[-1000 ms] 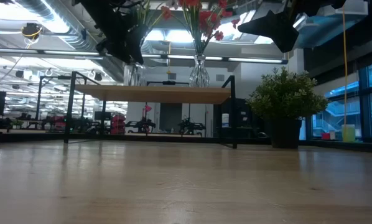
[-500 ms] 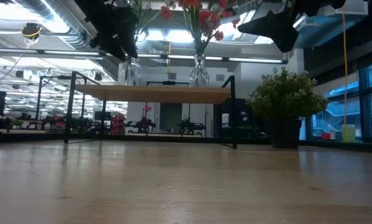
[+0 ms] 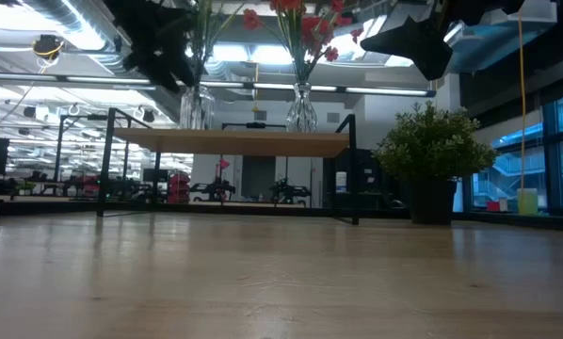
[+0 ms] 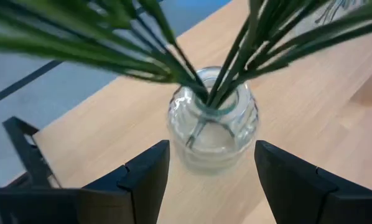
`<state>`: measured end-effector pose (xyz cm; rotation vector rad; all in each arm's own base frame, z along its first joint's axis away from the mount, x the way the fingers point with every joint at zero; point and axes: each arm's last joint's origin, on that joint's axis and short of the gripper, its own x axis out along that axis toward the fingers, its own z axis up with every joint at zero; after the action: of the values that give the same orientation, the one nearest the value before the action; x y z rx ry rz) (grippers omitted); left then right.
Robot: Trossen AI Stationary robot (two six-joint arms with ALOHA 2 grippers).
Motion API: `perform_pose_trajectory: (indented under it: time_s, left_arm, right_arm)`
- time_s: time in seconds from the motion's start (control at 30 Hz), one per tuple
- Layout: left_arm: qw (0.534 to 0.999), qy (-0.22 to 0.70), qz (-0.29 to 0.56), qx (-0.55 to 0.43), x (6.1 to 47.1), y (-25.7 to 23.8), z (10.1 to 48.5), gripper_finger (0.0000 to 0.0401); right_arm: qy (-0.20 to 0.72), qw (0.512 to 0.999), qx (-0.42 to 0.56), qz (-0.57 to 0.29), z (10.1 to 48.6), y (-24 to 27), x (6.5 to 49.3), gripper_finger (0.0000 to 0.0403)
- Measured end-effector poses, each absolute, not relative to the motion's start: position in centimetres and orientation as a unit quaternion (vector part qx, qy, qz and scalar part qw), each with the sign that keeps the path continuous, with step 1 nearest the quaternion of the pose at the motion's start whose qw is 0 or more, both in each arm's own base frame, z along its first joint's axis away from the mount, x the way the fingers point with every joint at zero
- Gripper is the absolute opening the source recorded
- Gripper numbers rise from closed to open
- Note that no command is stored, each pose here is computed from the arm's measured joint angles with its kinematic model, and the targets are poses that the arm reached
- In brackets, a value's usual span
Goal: Pick and place flowers into a vace then onto a shelf
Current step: Return to Home Position
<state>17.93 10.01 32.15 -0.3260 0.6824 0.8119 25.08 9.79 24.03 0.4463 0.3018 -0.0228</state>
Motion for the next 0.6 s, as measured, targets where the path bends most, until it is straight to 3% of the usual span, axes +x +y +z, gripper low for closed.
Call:
perform_pose_trajectory:
  time_s: [0.33, 0.6]
  left_arm:
    - [0.839, 0.346, 0.386, -0.168, 14.0, 8.0, 34.3, 0.0228]
    - [0.855, 0.296, 0.386, -0.181, 10.9, 6.4, 35.7, 0.0228]
  right_arm:
    - [0.150, 0.964, 0.220, -0.012, 24.0, 9.8, 25.1, 0.0330]
    - [0.159, 0.956, 0.247, 0.014, 24.0, 10.0, 25.1, 0.0330]
